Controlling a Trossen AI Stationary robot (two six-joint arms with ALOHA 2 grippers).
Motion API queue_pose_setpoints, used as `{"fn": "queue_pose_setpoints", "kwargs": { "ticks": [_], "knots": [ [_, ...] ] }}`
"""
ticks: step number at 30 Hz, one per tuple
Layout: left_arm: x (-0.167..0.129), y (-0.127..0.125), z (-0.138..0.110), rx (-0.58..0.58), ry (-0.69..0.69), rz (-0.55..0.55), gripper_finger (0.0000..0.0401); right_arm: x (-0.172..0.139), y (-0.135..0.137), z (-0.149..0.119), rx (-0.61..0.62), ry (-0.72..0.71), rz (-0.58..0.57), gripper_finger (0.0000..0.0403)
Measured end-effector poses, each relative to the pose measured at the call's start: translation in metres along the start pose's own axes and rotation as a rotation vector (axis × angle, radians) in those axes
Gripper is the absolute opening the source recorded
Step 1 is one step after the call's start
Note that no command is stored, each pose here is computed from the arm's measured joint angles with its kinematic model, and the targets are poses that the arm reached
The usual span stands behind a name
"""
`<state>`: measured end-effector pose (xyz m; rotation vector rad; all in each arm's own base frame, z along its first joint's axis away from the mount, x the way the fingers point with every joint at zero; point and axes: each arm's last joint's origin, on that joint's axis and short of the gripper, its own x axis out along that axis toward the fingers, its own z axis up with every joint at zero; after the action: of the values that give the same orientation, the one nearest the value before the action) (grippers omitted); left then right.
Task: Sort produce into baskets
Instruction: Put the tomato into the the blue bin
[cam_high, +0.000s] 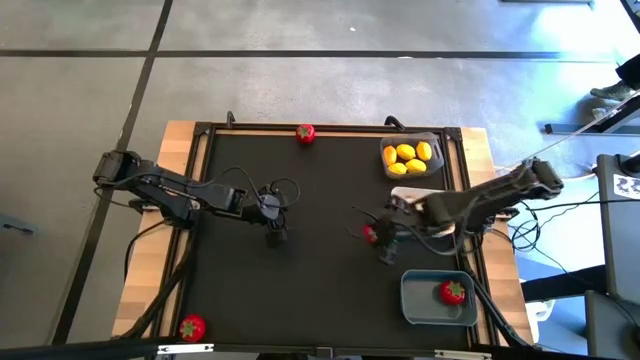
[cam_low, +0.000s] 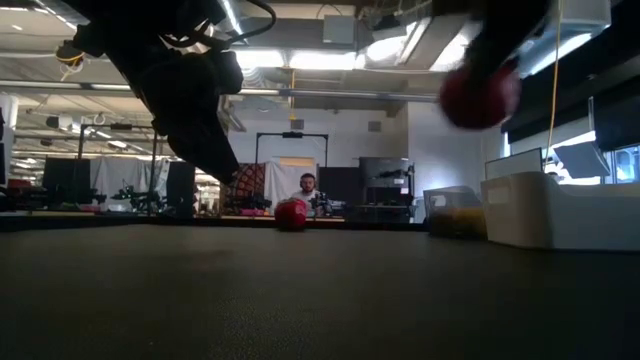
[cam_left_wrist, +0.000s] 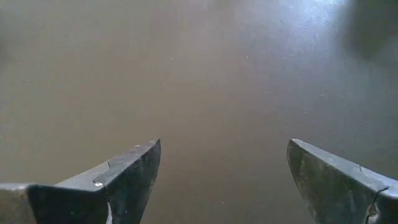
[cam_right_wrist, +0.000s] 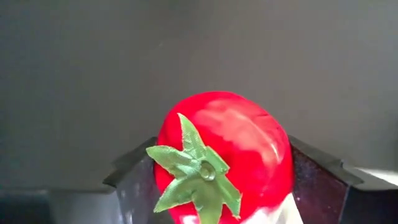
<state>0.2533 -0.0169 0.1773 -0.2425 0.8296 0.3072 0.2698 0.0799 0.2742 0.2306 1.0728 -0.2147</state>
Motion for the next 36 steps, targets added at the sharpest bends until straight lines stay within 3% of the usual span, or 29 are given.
{"fn": "queue_pose_setpoints", "kwargs": {
  "ticks": [7, 14, 19, 24, 28, 36],
  "knots": [
    [0.0, 0.0, 0.0, 0.0, 0.0, 0.0, 0.0343, -0.041, 0.021, -0.037, 0.072, 0.011, 0.052, 0.0294],
    [0.0, 0.0, 0.0, 0.0, 0.0, 0.0, 0.0343, -0.059, 0.048, -0.076, 0.116, 0.075, 0.095, 0.0295],
    [0.0, 0.0, 0.0, -0.007, 0.0, 0.0, 0.0343, -0.064, 0.063, -0.108, 0.24, 0.138, 0.114, 0.0295],
    [0.0, 0.0, 0.0, -0.009, -0.001, -0.001, 0.0343, -0.056, 0.073, -0.15, 0.306, 0.184, 0.101, 0.0296],
    [0.0, 0.0, 0.0, -0.011, 0.0, 0.0, 0.0343, -0.039, 0.079, -0.18, 0.289, 0.23, 0.104, 0.0296],
    [0.0, 0.001, 0.0, -0.011, -0.001, 0.003, 0.0343, -0.018, 0.077, -0.202, 0.282, 0.273, 0.025, 0.0296]
  ]
}}
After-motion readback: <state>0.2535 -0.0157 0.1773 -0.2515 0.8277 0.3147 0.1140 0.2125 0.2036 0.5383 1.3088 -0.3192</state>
